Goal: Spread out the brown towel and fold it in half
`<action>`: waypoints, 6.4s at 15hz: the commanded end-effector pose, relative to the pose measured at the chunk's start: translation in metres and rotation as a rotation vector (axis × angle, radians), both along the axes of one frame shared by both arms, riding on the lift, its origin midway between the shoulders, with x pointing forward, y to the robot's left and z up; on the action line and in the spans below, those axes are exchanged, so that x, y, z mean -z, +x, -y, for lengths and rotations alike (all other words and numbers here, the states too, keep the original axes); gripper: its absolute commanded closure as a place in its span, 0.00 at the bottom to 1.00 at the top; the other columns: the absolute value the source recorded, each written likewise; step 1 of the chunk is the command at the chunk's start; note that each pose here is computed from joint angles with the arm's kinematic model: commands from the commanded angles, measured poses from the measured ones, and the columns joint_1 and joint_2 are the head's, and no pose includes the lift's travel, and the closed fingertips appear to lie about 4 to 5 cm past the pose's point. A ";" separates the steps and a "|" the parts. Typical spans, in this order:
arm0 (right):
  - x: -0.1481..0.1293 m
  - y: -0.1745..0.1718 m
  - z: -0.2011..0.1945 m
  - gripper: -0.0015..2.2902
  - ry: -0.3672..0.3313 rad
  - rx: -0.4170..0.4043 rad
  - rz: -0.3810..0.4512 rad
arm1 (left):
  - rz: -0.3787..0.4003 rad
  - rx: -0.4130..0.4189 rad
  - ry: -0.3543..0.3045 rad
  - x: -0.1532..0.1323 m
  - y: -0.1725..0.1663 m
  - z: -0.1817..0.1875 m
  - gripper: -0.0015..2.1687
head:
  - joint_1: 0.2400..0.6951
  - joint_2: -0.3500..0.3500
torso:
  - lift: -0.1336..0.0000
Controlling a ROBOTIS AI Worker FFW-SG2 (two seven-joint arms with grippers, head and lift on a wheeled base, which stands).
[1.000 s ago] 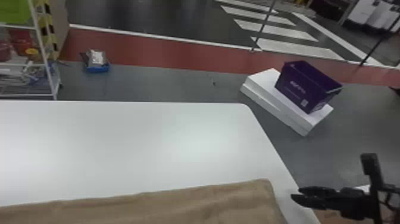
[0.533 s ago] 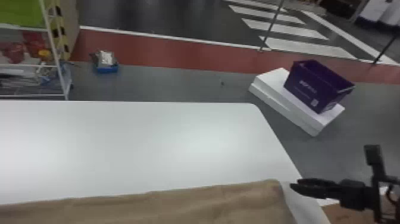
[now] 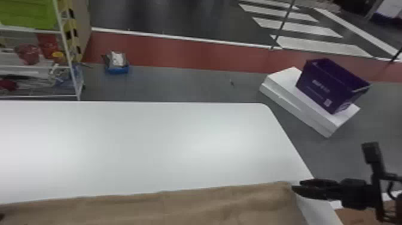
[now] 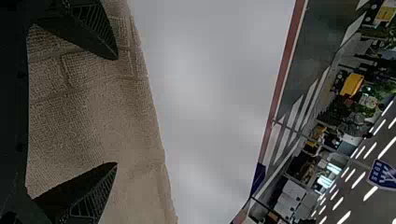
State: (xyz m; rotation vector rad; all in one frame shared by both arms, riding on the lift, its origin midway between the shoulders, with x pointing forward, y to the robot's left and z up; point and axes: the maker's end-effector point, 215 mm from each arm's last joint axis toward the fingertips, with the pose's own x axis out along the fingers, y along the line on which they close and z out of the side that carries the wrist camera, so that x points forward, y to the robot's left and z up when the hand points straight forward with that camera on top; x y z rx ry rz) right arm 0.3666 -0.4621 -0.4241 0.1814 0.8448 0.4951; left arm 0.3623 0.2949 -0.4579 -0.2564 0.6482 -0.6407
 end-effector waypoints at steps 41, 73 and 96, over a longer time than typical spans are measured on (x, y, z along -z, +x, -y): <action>0.005 0.011 -0.003 0.47 0.473 0.167 -0.050 | 0.012 -0.001 0.009 0.001 -0.001 -0.007 0.07 | 1.00 0.15 | 0.07; 0.026 0.049 -0.005 0.44 0.801 0.365 0.016 | 0.079 -0.006 -0.027 -0.022 -0.002 -0.010 0.07 | 1.00 0.18 | 0.07; 0.017 -0.007 0.021 0.03 0.672 0.456 -0.116 | 0.104 0.110 -0.100 -0.041 -0.014 0.037 0.07 | 1.00 0.00 | 0.07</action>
